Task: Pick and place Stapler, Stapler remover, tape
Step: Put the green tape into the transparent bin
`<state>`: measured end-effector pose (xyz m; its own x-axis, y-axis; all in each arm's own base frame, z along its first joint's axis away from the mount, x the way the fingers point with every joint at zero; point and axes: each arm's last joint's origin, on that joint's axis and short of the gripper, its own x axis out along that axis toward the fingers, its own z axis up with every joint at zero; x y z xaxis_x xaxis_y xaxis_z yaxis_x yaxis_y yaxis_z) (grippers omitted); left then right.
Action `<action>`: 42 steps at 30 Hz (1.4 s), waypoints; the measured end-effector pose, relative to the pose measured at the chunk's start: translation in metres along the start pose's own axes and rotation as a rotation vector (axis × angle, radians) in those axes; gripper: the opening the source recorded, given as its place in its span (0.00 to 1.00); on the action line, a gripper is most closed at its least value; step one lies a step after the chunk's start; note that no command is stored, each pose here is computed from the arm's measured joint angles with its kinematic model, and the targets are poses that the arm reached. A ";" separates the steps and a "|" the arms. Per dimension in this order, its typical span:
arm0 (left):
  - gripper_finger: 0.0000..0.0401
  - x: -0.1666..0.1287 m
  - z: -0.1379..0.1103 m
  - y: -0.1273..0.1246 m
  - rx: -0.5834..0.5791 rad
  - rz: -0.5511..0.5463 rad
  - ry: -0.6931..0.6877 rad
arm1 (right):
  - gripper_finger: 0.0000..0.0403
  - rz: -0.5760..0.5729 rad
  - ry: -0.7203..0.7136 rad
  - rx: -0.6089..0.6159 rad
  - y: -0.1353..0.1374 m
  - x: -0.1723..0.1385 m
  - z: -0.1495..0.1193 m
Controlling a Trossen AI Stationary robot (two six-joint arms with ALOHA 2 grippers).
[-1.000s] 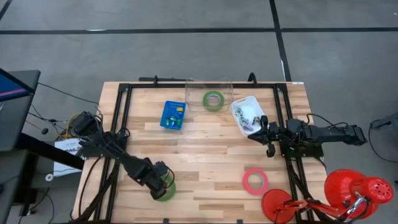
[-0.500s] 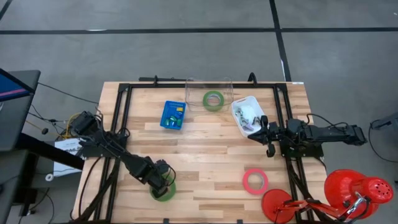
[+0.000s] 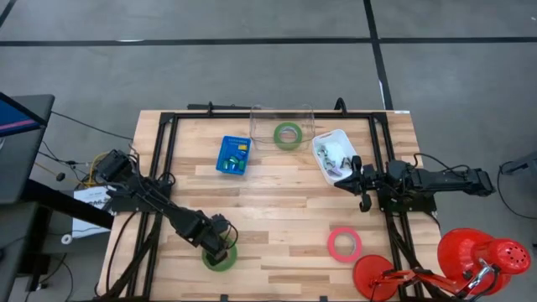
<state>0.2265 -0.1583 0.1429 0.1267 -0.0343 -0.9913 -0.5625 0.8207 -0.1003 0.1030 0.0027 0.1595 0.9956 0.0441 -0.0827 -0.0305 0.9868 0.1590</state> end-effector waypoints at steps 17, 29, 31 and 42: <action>0.24 0.000 0.000 0.000 0.000 -0.002 0.006 | 0.00 0.000 0.000 0.000 0.000 0.000 0.000; 0.24 -0.016 0.017 -0.014 -0.006 -0.082 -0.010 | 0.00 0.000 0.000 0.000 0.000 0.000 0.000; 0.24 -0.020 0.024 -0.015 -0.011 -0.096 -0.020 | 0.00 0.000 0.000 0.000 0.000 0.000 0.000; 0.24 -0.037 0.074 -0.010 0.041 -0.151 -0.103 | 0.00 0.000 0.000 0.000 0.000 0.000 0.000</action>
<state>0.2877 -0.1234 0.1871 0.2916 -0.1023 -0.9511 -0.4968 0.8335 -0.2420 0.1030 0.0026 0.1594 0.9956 0.0438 -0.0828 -0.0302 0.9868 0.1590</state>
